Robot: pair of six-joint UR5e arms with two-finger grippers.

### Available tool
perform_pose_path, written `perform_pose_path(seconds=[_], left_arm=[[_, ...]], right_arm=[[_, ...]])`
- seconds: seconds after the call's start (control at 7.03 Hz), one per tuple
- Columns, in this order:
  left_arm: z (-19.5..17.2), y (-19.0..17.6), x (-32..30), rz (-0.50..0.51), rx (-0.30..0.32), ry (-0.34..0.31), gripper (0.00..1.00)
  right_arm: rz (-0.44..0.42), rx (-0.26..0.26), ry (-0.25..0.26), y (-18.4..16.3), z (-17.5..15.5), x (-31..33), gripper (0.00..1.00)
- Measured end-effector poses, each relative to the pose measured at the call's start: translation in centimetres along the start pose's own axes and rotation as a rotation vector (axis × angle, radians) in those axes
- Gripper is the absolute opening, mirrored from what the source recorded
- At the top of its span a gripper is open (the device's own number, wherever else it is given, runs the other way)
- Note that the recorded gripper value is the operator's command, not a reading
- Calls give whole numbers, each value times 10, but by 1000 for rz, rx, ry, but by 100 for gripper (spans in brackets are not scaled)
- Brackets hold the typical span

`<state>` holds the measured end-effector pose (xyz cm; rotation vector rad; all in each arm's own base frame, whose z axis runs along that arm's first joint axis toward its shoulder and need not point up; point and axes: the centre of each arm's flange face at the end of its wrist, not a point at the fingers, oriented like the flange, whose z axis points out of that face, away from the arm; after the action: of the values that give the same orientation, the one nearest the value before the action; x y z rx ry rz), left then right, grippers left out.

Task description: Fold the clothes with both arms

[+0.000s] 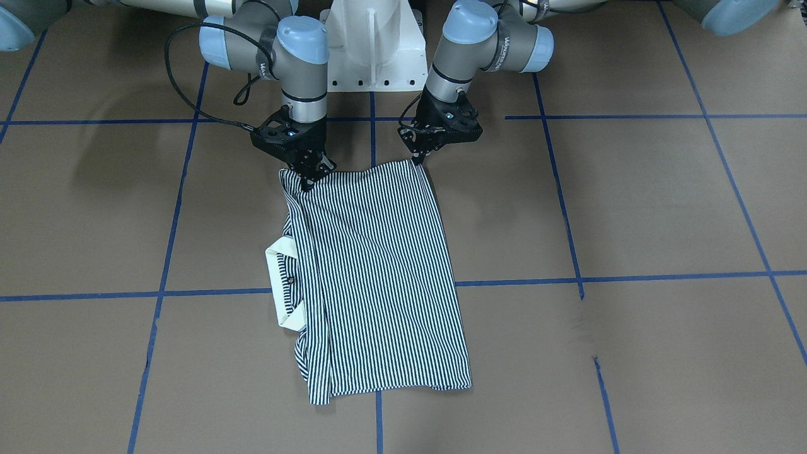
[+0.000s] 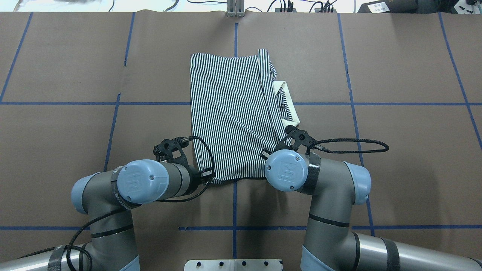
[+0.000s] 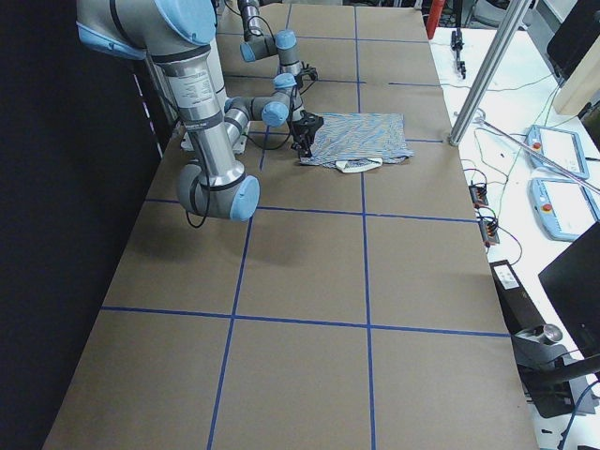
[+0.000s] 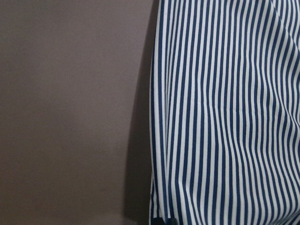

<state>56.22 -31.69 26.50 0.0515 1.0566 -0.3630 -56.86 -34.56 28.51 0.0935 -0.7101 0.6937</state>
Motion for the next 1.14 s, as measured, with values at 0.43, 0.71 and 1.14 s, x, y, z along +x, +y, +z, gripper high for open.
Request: perform_pose_path(seconds=[0.43,0.71,1.14], left_arm=[[0,0,0,0,0,0,0],[0,0,0,1,0,-1,0],[0,0,0,2,0,0,0]], right_arm=[[-35,7,6,-1,3,1,60],[-37,8,8,-1,4,1,58],[-39,11,16,0,8,2,41]])
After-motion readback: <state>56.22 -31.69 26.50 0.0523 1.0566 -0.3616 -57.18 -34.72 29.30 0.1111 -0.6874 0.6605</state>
